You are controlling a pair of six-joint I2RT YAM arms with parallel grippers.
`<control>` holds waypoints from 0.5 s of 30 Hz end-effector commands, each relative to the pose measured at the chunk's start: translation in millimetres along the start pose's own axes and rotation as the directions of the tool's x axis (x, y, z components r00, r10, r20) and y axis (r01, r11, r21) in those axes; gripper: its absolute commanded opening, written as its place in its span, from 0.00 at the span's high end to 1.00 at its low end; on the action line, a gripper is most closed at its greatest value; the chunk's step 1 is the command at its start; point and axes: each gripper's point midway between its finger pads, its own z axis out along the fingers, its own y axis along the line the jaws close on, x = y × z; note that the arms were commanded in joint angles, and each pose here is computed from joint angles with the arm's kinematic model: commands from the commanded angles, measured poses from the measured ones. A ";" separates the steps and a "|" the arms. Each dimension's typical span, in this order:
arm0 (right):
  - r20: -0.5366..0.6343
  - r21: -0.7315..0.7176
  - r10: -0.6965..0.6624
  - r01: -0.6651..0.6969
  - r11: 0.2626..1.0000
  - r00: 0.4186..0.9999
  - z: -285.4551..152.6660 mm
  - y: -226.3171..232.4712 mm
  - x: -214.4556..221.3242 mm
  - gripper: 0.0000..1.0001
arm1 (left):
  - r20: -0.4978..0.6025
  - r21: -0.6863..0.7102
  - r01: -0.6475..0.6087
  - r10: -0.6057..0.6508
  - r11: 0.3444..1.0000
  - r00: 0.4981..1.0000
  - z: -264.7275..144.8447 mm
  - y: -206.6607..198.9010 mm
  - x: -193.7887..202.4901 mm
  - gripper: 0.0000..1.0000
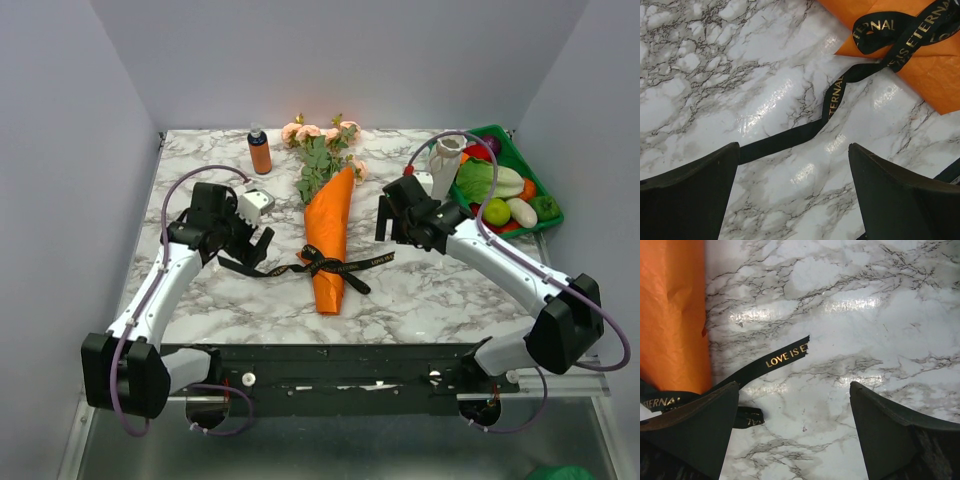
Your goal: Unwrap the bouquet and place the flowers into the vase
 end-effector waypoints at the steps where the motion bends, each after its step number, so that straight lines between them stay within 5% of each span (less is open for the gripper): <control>1: -0.028 0.061 0.039 -0.037 0.997 0.999 5.0 -5.6 5.3 0.03 | 0.023 0.053 -0.100 0.099 0.994 0.995 18.3 -4.4 -5.9 0.02; 15: -0.069 0.009 0.146 -0.146 0.989 0.987 5.8 -1.5 31.7 0.06 | -0.152 0.232 -0.251 0.290 0.940 0.945 89.6 -39.2 32.8 0.10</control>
